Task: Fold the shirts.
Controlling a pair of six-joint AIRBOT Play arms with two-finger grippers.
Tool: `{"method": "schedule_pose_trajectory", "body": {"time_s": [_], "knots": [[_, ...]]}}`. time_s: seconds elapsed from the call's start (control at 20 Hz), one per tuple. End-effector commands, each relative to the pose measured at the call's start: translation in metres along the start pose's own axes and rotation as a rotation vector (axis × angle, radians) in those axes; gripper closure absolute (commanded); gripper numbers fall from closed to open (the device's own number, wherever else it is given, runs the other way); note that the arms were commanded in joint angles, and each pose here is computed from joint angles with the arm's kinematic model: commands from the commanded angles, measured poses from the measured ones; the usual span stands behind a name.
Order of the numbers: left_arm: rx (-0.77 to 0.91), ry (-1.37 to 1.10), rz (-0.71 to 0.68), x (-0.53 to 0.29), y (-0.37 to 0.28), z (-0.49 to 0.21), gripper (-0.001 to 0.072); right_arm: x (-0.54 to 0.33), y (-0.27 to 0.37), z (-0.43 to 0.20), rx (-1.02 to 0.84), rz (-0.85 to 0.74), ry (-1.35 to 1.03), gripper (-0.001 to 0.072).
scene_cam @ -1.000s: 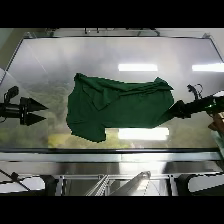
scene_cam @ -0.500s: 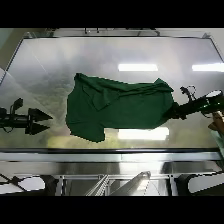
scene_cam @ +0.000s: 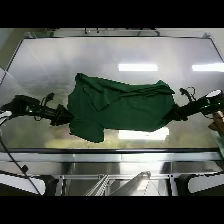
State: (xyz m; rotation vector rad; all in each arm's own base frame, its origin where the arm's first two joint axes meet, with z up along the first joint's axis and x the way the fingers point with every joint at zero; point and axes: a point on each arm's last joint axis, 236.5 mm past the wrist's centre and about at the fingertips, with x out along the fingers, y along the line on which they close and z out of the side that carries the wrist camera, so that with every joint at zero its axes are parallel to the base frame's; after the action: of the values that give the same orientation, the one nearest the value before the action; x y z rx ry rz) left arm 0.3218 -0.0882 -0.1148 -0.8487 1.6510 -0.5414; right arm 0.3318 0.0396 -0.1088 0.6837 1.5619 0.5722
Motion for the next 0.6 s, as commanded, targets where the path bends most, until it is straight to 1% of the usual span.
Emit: {"method": "schedule_pose_trajectory", "body": {"time_s": [0.0, 0.05, 0.1, 0.25, 0.35, 0.45, 0.55], "knots": [[0.039, 0.074, 0.008, 0.031, -0.011, 0.006, 0.0487, -0.008, 0.012, 0.002, -0.016, 0.014, -0.021, 0.0691], [0.044, 0.098, 0.002, 0.033, -0.014, 0.002, 0.0629, -0.011, 0.015, 0.001, -0.024, 0.015, -0.023, 0.0692], [0.049, 0.110, -0.004, 0.032, -0.017, 0.000, 0.0686, -0.014, 0.019, -0.001, -0.033, 0.018, -0.018, 0.0691], [0.087, 0.095, -0.020, 0.012, -0.033, -0.005, 0.0686, -0.028, 0.037, -0.012, -0.064, 0.039, -0.004, 0.0691], [0.150, 0.068, -0.056, -0.018, -0.060, -0.016, 0.0685, -0.047, 0.054, -0.023, -0.102, 0.049, -0.008, 0.0691], [0.278, -0.012, -0.186, -0.061, -0.117, -0.032, 0.0686, -0.077, 0.081, -0.028, -0.157, 0.065, -0.087, 0.0692], [0.439, -0.161, -0.309, -0.114, -0.188, -0.057, 0.0685, -0.123, 0.133, -0.025, -0.243, 0.157, -0.263, 0.0692]]}}
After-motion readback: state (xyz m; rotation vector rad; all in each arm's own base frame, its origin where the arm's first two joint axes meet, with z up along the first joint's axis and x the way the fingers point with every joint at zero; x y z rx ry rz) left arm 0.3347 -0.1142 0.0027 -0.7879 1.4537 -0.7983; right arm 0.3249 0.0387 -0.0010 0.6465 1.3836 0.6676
